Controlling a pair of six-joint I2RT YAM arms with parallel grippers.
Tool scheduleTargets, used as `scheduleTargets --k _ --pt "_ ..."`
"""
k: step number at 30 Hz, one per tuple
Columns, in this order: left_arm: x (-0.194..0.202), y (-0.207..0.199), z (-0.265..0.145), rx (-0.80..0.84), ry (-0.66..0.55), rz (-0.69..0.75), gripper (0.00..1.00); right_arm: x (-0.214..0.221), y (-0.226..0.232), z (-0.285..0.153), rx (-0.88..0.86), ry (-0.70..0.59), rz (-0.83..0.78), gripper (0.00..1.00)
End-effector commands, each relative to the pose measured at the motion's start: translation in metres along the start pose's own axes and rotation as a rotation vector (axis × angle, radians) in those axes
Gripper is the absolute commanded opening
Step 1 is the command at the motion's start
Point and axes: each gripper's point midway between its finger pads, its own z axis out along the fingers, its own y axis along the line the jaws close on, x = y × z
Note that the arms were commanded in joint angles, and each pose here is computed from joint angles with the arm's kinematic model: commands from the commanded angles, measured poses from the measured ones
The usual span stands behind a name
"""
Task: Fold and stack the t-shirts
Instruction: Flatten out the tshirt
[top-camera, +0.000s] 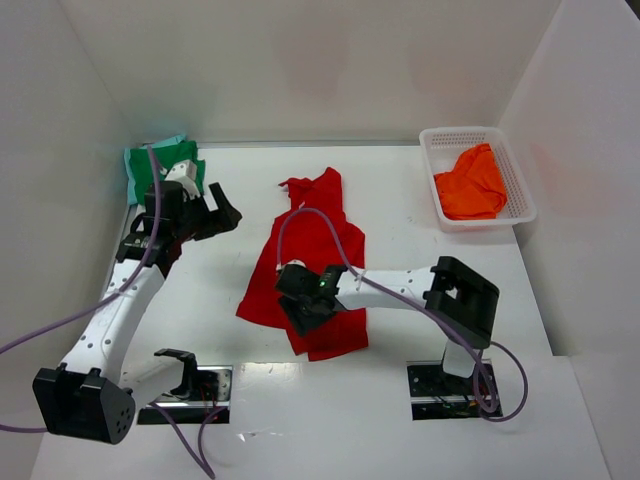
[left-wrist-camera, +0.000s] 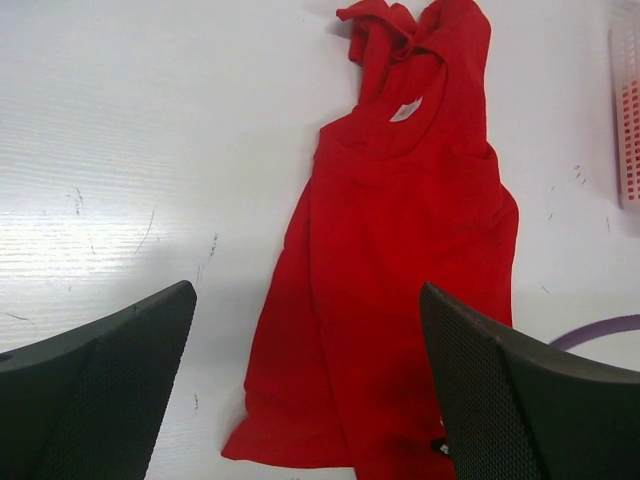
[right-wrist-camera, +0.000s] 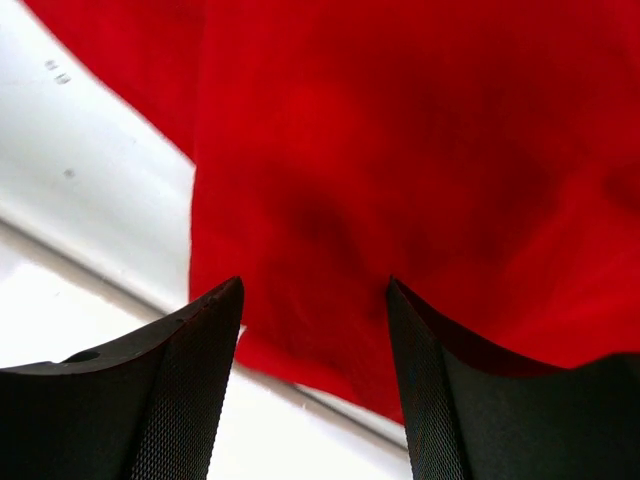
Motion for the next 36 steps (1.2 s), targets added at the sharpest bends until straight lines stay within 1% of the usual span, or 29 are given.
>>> scheduleTargets --k 1,2,4,7,12,16,19,22,23,24,25,26,30,32,36 --pt "-0.01 -0.002 -0.006 0.002 -0.051 -0.013 1.0 -0.024 0.01 0.001 -0.006 -0.074 -0.02 0.66" --pt "-0.01 -0.002 -0.006 0.002 -0.051 -0.013 1.0 -0.028 0.013 0.0 -0.013 -0.087 -0.026 0.69" --pt "-0.01 -0.002 -0.006 0.002 -0.051 -0.013 1.0 -0.028 0.013 0.0 -0.013 -0.087 -0.026 0.7" --pt "-0.01 -0.002 -0.006 0.002 -0.051 -0.013 1.0 -0.034 0.024 -0.002 -0.06 -0.091 -0.025 0.7" --pt "-0.01 -0.002 -0.006 0.002 -0.051 -0.013 1.0 -0.031 0.047 0.011 -0.083 -0.065 -0.066 0.7" --pt "-0.01 -0.002 -0.006 0.002 -0.051 -0.013 1.0 -0.018 0.06 0.024 -0.076 -0.026 -0.105 0.7" --pt "-0.011 0.0 -0.006 -0.009 -0.056 -0.013 1.0 -0.014 0.055 0.033 -0.04 -0.011 -0.111 0.68" --pt "-0.011 0.002 -0.006 -0.016 -0.059 -0.014 1.0 -0.013 0.051 0.036 -0.017 -0.009 -0.112 0.58" --pt "-0.011 0.002 -0.006 -0.016 -0.059 -0.014 1.0 -0.013 0.051 0.036 -0.017 -0.01 -0.112 0.53" --pt "-0.012 0.003 -0.005 -0.024 -0.063 -0.014 1.0 -0.014 0.049 0.036 -0.008 -0.016 -0.103 0.46" --pt "-0.013 0.002 -0.008 -0.021 -0.071 -0.02 1.0 -0.014 0.047 0.038 0.003 -0.014 -0.103 0.34" --pt "-0.014 0.003 -0.008 -0.027 -0.076 -0.022 1.0 -0.015 0.045 0.039 0.014 -0.019 -0.104 0.26" --pt "-0.014 0.006 -0.009 -0.043 -0.084 -0.023 1.0 -0.018 0.037 0.04 0.066 -0.042 -0.089 0.03" --pt "-0.015 0.007 -0.01 -0.046 -0.089 -0.023 1.0 -0.019 0.031 0.038 0.094 -0.049 -0.08 0.0" --pt "-0.017 0.009 -0.014 -0.063 -0.104 -0.033 1.0 -0.027 0.022 0.021 0.142 -0.099 -0.048 0.0"
